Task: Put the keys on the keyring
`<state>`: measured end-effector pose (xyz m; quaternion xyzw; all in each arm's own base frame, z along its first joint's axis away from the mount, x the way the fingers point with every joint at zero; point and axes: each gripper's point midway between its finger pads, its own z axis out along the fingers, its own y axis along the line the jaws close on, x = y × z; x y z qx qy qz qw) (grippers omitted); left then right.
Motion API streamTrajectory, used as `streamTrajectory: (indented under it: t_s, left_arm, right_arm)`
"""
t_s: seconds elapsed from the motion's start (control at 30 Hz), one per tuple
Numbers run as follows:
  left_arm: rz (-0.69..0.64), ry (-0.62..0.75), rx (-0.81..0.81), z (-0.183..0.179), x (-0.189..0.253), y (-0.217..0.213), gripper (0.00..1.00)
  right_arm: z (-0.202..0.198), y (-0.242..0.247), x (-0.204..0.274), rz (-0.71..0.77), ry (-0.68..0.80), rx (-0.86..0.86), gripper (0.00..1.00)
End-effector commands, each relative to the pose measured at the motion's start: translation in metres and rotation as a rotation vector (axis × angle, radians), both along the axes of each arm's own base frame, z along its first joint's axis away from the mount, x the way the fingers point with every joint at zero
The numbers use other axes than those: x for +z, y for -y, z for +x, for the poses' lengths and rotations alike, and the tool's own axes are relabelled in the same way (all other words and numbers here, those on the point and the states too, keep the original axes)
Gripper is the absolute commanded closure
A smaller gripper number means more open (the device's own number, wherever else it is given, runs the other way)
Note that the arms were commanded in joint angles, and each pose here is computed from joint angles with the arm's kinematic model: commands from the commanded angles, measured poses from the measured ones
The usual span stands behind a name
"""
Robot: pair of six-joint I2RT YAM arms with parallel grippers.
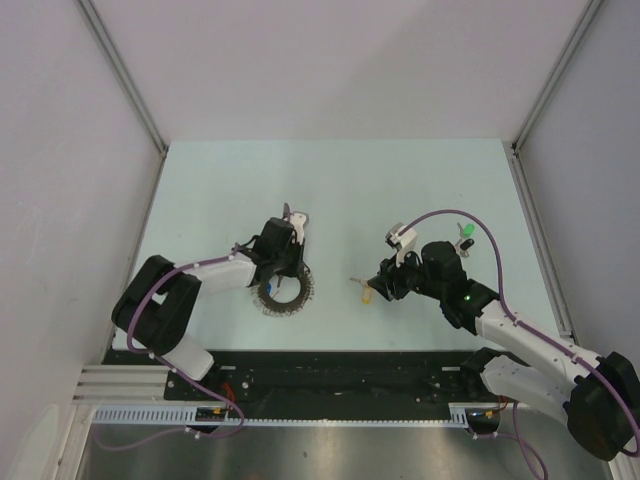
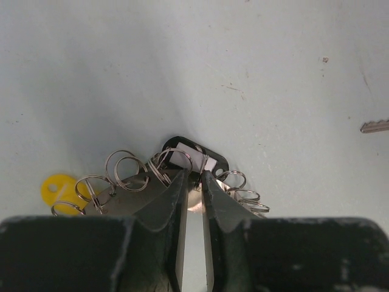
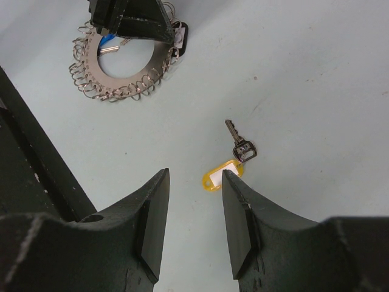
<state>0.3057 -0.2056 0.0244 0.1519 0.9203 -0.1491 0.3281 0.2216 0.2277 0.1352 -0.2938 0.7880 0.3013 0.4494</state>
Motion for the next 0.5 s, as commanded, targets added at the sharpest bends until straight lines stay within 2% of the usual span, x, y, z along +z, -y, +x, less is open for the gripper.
streamTrajectory:
  t_s: [0.0,0.2,0.37,0.47]
  left_arm:
    - [-0.028,0.025,-0.006,0.006,0.006,0.008,0.81]
    - [-0.019,0.031,-0.013,0.007,0.007,0.009,0.82]
    - [-0.015,0.013,-0.012,0.002,0.002,0.007,0.88]
    - [-0.018,0.008,-0.016,0.000,0.001,0.008,0.95]
  right_arm:
    - [0.004,-0.004,0.009,0.023,0.040,0.012,0.55]
    - [0.004,-0.004,0.008,0.021,0.037,0.013,0.55]
    - [0.004,-0.003,0.008,0.020,0.038,0.011,0.55]
    - [0.004,-0.004,0.008,0.021,0.037,0.012,0.55]
